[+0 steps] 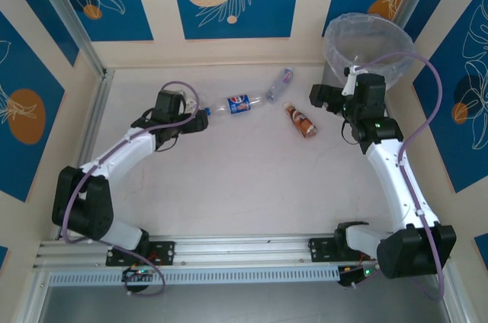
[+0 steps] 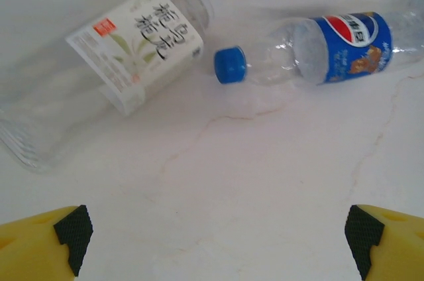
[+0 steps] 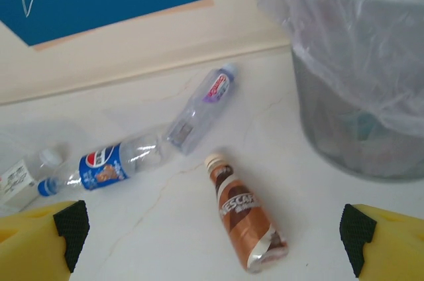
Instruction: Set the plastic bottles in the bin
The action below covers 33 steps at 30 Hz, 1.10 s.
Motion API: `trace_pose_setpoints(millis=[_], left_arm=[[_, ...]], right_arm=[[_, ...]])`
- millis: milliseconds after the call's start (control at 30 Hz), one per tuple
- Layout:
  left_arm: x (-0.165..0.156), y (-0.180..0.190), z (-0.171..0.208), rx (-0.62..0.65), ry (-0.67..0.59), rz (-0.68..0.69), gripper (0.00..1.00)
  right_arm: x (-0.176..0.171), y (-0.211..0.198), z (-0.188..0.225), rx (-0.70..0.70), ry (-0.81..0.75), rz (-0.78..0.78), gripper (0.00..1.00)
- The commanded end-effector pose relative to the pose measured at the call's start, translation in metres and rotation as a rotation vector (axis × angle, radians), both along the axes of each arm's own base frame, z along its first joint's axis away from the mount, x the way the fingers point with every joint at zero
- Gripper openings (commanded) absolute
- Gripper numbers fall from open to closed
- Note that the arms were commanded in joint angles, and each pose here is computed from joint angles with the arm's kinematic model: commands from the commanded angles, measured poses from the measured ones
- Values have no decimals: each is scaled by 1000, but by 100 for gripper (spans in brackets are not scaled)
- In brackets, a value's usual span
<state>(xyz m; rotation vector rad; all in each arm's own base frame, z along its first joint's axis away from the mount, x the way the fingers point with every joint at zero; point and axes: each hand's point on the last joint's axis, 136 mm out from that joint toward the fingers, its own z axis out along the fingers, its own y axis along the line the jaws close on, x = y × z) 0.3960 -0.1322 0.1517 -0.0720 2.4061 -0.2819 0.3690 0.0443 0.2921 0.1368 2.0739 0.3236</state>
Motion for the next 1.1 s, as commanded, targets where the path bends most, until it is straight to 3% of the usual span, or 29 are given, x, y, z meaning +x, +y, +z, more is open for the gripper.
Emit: trace_pose_setpoints(millis=[0,267,433,600,767,1000,1067], left_arm=[[4,28,-9,217,65,-17,99],[26,50,-11,414,149,-160,99],[38,57,-23,427,172,-213,99],[41,60,-46,450,291,-357,99],[53,80,-61,561,365,-381,99],[66,85,-85,561,453,-420,99],[59,76,-94,505,490,-481,99]], right_arm=[[-13,8,-1,43,7,34,100],[-26,2,-13,50,-3,10,99],[-28,1,-14,51,-7,7,100],[-31,-4,-16,33,3,-11,100],[-31,-7,-19,36,8,-27,100],[-32,-3,-19,67,11,-10,100],[-33,-4,-20,65,15,-14,100]])
